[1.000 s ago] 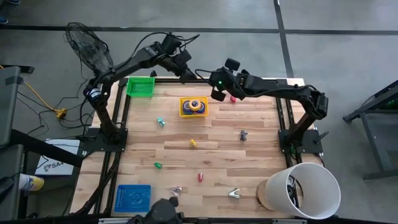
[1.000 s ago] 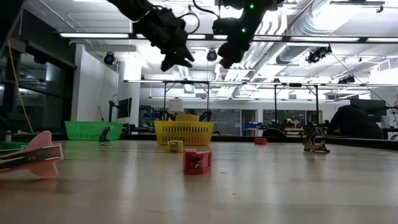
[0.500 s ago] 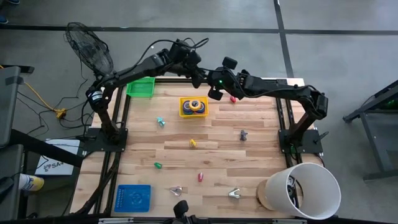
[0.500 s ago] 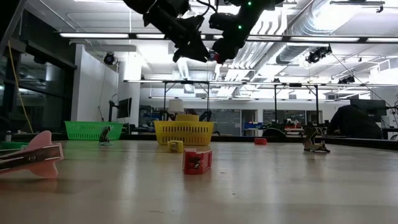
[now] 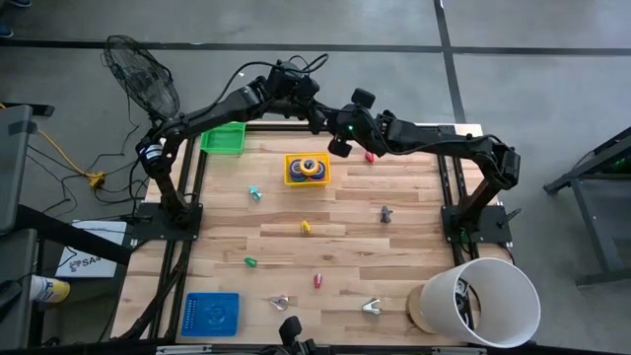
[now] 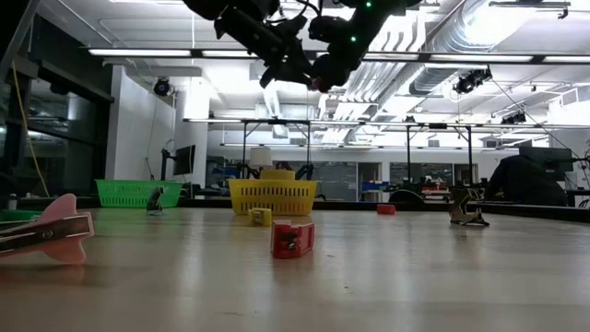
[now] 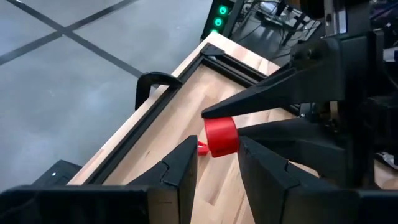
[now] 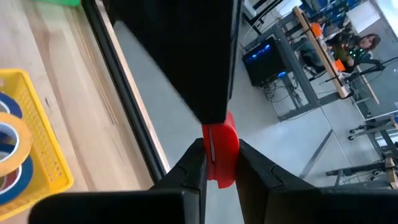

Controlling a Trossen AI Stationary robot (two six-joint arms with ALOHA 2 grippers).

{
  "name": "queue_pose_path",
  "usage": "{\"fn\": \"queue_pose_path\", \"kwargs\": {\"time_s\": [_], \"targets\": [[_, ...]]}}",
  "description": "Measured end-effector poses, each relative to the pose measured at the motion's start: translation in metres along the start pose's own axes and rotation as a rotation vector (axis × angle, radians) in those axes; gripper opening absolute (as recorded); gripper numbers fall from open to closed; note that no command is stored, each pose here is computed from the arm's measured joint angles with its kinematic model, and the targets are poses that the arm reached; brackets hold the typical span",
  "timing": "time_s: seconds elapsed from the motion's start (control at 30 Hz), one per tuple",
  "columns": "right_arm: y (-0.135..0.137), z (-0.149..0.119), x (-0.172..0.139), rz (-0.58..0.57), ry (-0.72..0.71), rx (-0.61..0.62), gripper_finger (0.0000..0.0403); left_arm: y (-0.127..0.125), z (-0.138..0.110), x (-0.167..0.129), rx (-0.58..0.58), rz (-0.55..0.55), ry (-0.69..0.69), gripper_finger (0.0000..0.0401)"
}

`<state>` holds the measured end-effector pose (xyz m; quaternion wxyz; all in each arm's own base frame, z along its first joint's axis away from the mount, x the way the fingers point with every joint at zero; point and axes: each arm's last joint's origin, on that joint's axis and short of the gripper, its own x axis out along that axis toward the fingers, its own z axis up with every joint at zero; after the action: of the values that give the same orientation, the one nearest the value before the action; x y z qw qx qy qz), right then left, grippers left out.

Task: Pick and place Stapler, Stapler remover, tape
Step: Put the red stapler into the green bin

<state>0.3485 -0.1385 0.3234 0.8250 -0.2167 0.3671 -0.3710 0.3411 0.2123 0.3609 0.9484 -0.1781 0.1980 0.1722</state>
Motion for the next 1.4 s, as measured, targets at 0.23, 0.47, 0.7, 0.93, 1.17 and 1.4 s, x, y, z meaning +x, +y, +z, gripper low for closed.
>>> {"fn": "queue_pose_path", "kwargs": {"time_s": [0.23, 0.47, 0.7, 0.93, 1.17, 1.4], "targets": [[-0.0017, 0.0031, -0.0001, -0.012, -0.028, 0.011, 0.0045, 0.0, 0.0, 0.0, -0.012, 0.0, 0.0, 0.0113], [-0.001, 0.0039, -0.0002, 0.016, -0.046, 0.012, 0.0045, 0.0, -0.0001, 0.0, -0.017, 0.0, 0.001, 0.0113], [-0.0008, 0.0041, -0.0003, 0.02, -0.048, 0.014, 0.0045, -0.0004, -0.0003, 0.0, -0.036, -0.016, 0.006, 0.0104], [-0.0012, 0.0053, -0.0003, 0.021, -0.061, 0.023, 0.0045, -0.0004, -0.0003, -0.0001, -0.047, -0.024, 0.007, 0.006], [-0.0009, 0.0057, -0.0003, 0.032, -0.068, 0.024, 0.0045, -0.0007, -0.0005, -0.0001, -0.058, -0.036, 0.011, 0.0081], [-0.001, 0.0059, -0.0004, 0.034, -0.072, 0.026, 0.0045, -0.0041, -0.001, 0.0007, -0.058, -0.046, 0.013, 0.0058]]}}
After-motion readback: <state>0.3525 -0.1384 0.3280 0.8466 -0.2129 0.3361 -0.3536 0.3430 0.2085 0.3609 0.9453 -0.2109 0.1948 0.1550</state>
